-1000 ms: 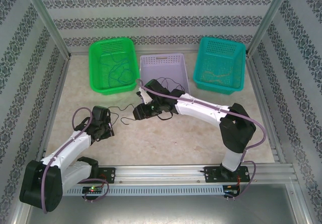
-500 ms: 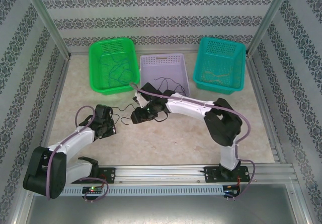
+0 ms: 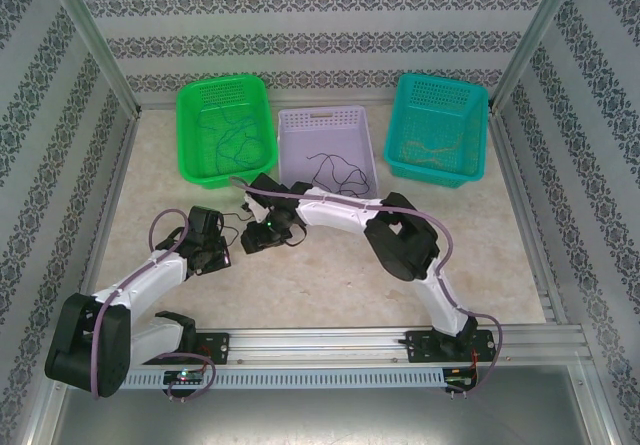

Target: Untangle the cables

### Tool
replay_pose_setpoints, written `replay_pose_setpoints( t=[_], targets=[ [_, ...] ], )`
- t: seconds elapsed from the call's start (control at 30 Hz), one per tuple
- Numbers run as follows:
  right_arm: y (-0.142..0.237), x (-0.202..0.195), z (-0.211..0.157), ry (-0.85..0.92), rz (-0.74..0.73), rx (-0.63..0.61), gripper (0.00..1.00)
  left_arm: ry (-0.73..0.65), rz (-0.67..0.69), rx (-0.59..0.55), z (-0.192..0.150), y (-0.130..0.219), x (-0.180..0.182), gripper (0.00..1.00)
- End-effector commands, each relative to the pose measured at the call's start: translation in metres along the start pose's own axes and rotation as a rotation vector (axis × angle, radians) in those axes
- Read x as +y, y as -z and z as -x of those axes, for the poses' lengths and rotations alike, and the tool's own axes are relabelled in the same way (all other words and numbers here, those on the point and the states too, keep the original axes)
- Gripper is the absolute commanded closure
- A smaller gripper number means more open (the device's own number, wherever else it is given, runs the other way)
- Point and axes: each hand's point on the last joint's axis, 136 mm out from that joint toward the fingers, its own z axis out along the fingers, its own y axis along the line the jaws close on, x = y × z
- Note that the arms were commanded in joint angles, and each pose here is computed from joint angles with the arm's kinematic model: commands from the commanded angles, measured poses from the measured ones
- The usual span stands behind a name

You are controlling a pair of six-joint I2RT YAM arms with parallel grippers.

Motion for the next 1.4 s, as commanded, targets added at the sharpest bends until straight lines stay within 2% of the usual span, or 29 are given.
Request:
replay_pose_setpoints(
  t=[0.0,0.17,0.4,0.5,0.53,0.6,0.63,0.8,1.03,1.1,1.2,1.37],
  targets=[
    [-0.007,-0.01,-0.001,0.035,-0.081,0.021,0.57,0.037,0.026,-0.014,0.003,0.004,0.002,1.0],
    [-0.017,-0.011,0.0,0.06,-0.103,0.036,0.58,0.032,0.029,-0.011,0.002,0.004,0.002,1.0],
    [-0.025,-0.004,0.004,0.069,-0.085,0.038,0.67,0.028,0.031,-0.015,0.002,0.004,0.001,1.0],
    [-0.028,0.001,0.003,0.083,-0.078,0.043,0.75,0.026,0.031,-0.017,0.002,0.004,0.001,1.0],
    [-0.029,0.002,0.003,0.087,-0.079,0.047,0.81,0.023,0.027,-0.016,0.002,0.005,-0.001,1.0],
    [-0.028,0.0,0.001,0.1,-0.094,0.048,0.98,0.005,0.016,-0.023,0.002,0.009,-0.005,1.0],
    [-0.024,-0.001,0.0,0.114,-0.104,0.04,1.0,-0.021,0.004,-0.034,0.002,0.015,-0.012,1.0],
    [0.006,-0.016,-0.017,0.285,-0.188,0.012,1.0,-0.271,-0.034,-0.075,-0.004,0.058,-0.071,1.0],
    [0.058,-0.05,-0.069,0.577,-0.325,0.016,1.0,-0.826,-0.069,-0.204,-0.025,0.138,-0.204,1.0],
    [0.073,-0.06,-0.078,0.638,-0.382,0.012,1.0,-0.94,-0.1,-0.255,-0.029,0.155,-0.242,1.0],
    [0.089,-0.073,-0.084,0.695,-0.457,-0.001,1.0,-1.045,-0.185,-0.299,-0.038,0.174,-0.295,1.0],
    [0.103,-0.088,-0.092,0.754,-0.541,-0.014,1.0,-1.058,-0.307,-0.339,-0.039,0.187,-0.36,1.0]
  ],
)
